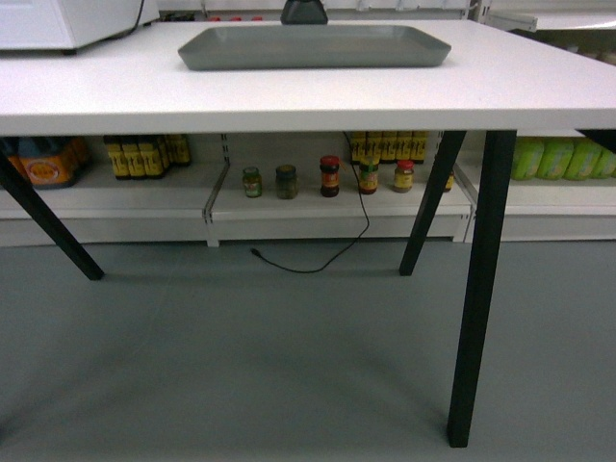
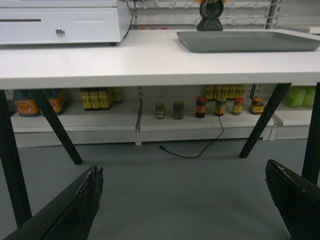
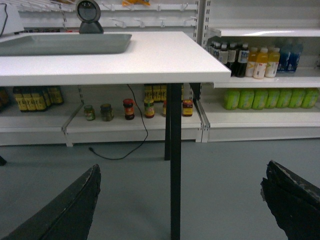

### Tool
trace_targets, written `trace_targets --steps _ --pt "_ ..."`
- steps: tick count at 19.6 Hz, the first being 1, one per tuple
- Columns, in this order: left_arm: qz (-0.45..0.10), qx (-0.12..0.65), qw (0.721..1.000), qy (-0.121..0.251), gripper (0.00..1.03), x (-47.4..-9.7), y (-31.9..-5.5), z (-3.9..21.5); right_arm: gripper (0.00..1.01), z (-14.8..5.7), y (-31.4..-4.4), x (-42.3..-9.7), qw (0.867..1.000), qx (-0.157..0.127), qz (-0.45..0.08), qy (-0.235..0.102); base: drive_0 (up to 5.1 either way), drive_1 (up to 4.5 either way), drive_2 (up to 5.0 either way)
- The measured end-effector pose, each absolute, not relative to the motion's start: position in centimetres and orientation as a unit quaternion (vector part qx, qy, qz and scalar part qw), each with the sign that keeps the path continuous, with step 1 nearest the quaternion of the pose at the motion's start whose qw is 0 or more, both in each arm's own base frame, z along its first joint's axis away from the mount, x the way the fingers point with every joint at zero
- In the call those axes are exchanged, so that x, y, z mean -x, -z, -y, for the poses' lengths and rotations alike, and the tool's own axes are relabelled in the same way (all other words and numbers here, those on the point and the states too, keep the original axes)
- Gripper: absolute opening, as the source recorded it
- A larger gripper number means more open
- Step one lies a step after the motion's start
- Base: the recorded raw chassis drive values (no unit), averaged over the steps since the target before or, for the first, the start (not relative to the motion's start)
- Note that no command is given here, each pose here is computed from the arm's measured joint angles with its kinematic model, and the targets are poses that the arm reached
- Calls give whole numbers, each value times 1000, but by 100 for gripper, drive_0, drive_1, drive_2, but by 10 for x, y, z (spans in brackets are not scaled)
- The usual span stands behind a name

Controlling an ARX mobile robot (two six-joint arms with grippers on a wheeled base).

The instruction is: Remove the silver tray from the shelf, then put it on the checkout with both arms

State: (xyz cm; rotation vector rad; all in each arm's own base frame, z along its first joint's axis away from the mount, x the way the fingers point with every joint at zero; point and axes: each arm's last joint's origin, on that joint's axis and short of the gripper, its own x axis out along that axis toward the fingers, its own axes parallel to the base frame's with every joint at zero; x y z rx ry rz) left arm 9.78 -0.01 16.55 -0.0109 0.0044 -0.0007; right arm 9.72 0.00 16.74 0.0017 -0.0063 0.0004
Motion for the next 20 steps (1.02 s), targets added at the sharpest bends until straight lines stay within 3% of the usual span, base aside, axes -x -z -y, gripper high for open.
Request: trace_targets --steps 20 --pt "-3 5 1000 0 98 -98 -165 0 98 0 -167 -97 1000 -1 2 0 0 0 0"
